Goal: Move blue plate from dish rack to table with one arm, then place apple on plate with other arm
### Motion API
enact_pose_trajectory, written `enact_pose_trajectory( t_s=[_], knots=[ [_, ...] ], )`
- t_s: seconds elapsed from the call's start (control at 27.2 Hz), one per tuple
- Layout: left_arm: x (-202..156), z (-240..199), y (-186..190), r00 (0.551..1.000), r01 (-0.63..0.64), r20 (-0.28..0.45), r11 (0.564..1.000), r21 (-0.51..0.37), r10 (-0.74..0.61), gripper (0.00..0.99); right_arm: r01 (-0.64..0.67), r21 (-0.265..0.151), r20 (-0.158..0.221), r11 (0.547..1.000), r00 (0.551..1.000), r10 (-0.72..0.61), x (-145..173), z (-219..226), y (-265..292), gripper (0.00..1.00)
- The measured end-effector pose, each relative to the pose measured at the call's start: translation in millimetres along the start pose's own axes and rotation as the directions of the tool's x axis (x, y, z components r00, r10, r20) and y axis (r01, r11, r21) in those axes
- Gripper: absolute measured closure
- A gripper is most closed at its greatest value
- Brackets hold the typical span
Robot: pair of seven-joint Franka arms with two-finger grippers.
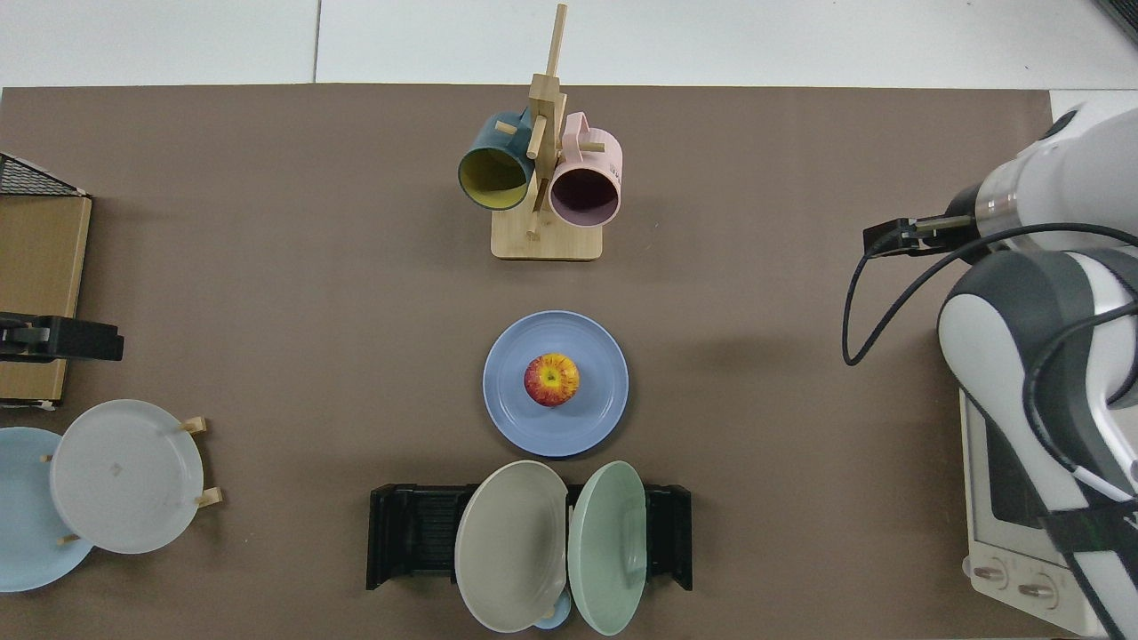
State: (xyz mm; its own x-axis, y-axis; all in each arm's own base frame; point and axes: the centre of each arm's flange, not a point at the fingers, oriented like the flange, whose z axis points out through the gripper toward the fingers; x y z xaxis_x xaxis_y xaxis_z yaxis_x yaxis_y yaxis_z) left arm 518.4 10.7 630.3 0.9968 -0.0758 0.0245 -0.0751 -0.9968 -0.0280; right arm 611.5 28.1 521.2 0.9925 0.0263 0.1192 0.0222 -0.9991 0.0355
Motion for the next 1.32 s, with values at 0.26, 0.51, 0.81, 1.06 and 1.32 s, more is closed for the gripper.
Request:
enact_pose_trajectory(
  t_s=[0.26, 0.51, 0.81, 1.06, 1.32],
  knots=[
    [0.0, 0.0, 0.0, 1.000, 0.000, 0.000, 1.000, 0.000, 0.000, 0.000, -0.009, 0.001, 0.003, 1.000, 1.000, 0.009, -15.5, -38.3, 12.2, 0.00],
    [0.0, 0.0, 0.0, 1.000, 0.000, 0.000, 1.000, 0.000, 0.000, 0.000, -0.021, 0.017, 0.014, 1.000, 1.000, 0.021, -38.9, -79.1, 17.7, 0.00],
    [0.0, 0.0, 0.0, 1.000, 0.000, 0.000, 1.000, 0.000, 0.000, 0.000, -0.032, 0.016, 0.024, 0.999, 0.999, 0.031, -42.8, -80.9, 23.8, 0.00],
    [0.0, 0.0, 0.0, 1.000, 0.000, 0.000, 1.000, 0.000, 0.000, 0.000, -0.064, 0.014, 0.048, 0.998, 0.997, 0.063, -41.6, -67.8, 41.2, 0.00],
    [0.0, 0.0, 0.0, 1.000, 0.000, 0.000, 1.000, 0.000, 0.000, 0.000, -0.127, 0.024, 0.058, 0.992, 0.990, 0.126, -41.9, -64.0, 37.9, 0.00]
  ],
)
